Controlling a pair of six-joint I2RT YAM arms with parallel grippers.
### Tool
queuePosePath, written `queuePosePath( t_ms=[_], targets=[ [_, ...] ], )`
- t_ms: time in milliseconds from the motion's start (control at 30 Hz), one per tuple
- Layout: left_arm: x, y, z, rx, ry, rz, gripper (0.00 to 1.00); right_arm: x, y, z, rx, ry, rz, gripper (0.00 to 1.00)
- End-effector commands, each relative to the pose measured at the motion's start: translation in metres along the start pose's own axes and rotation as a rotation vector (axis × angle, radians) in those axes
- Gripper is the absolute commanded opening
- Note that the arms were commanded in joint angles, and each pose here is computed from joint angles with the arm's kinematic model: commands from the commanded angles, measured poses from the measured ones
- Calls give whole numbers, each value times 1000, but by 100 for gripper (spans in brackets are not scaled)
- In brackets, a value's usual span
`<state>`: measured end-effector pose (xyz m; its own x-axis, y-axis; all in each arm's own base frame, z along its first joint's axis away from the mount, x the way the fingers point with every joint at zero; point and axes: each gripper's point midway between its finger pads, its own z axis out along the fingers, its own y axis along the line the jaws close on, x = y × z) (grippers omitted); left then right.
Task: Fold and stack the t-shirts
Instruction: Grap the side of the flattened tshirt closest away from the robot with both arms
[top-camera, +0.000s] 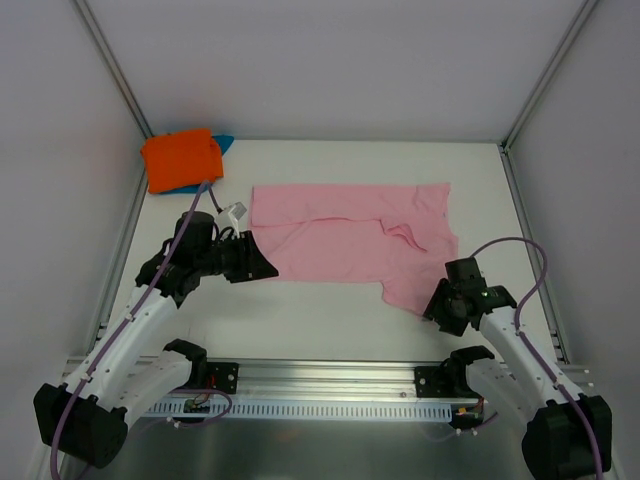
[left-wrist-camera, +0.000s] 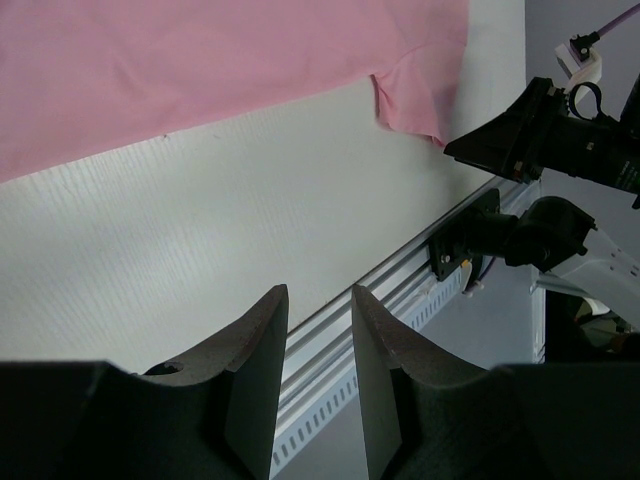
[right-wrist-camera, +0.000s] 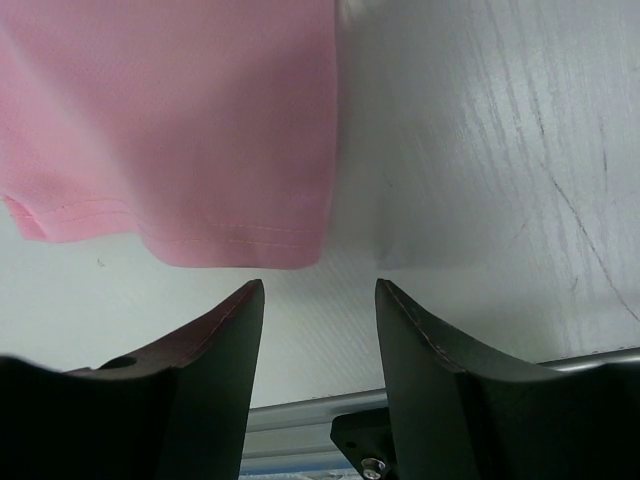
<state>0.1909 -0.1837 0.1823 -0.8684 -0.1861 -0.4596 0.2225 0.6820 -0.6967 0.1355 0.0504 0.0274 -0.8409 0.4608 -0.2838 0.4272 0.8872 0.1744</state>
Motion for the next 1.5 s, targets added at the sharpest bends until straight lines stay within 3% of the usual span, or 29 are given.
queuePosePath(
  t_ms=[0, 667, 733, 767, 833, 1033, 1133, 1200, 1267, 1367, 1467],
  targets=[
    [9, -3, -3, 31, 22, 26, 33, -7, -1, 1, 17, -41, 46, 53],
    [11, 0, -2, 20, 39, 42, 33, -12, 1, 37, 26, -77, 105, 51],
    [11, 0, -2, 21, 40, 41, 33, -12, 1, 41, 26, -85, 103, 33],
    [10, -1, -2, 21, 40, 42, 33, -10, 0, 43, 25, -74, 102, 13],
    [10, 0, -2, 16, 39, 42, 33, -11, 2, 44, 21, -74, 100, 1],
    [10, 5, 0, -6, 41, 34, 33, -16, 5, 39, 13, -90, 103, 1],
    [9, 29, 1, -133, 21, 2, 32, -22, 8, 30, -4, -119, 99, 1],
    [8, 61, 2, -305, 5, -46, 31, -25, 7, 25, 4, -127, 94, 1],
    [15, 84, 4, -424, 47, -98, 28, -27, 9, 22, -3, -128, 88, 1],
    [27, 99, 17, -457, 98, -183, 27, -28, 13, 19, -25, -133, 89, 1],
    [32, 112, 30, -412, 72, -298, 27, -29, 16, 15, -42, -136, 89, 0]
  ],
)
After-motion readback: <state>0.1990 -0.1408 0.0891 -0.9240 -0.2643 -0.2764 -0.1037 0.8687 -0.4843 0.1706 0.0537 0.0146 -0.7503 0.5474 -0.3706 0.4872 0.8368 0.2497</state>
